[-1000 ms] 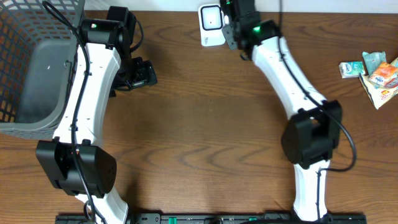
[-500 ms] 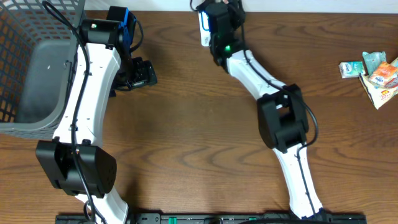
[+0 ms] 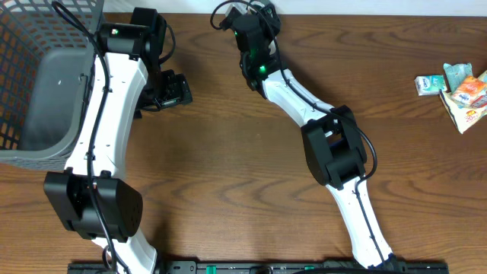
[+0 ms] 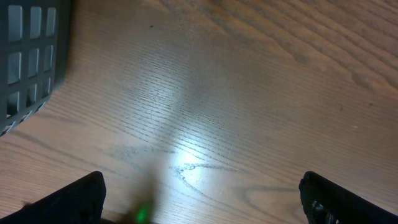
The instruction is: Scan the item barcode
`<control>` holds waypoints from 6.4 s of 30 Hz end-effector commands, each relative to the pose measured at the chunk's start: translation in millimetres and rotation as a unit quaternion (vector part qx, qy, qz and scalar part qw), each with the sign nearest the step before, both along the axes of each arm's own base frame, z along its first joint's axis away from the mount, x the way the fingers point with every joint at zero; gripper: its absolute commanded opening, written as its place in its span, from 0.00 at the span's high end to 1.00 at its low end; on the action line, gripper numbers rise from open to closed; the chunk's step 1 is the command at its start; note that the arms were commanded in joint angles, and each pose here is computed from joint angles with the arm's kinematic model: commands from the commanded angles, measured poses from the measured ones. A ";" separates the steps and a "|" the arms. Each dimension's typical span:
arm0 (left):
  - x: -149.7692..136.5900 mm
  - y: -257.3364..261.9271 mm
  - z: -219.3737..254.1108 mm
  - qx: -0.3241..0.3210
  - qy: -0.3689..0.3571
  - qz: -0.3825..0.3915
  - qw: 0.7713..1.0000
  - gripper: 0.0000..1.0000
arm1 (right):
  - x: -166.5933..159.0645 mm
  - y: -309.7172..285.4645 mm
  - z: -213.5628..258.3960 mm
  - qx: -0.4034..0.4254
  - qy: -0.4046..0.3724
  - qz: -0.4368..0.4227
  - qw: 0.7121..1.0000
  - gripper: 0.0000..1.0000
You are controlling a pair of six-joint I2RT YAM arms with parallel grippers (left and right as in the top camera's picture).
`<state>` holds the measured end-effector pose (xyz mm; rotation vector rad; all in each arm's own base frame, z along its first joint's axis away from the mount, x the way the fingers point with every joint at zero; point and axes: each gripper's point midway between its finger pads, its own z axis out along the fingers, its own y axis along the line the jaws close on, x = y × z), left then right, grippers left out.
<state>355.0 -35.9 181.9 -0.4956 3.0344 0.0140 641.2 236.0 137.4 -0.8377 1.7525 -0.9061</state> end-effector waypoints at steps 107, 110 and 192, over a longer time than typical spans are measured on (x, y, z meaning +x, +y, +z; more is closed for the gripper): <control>-2.2 0.1 5.0 -0.002 -0.006 0.003 1.000 0.02 | -481.6 -190.4 156.0 0.491 0.050 0.060 0.868 0.01; -2.2 0.1 5.0 -0.002 -0.006 0.003 1.000 0.02 | -466.1 -190.4 143.1 0.484 0.010 0.086 0.871 0.01; -2.4 1.7 5.0 0.003 -0.006 0.001 1.000 0.02 | -395.0 -240.7 19.2 0.501 -0.143 -0.008 0.853 0.01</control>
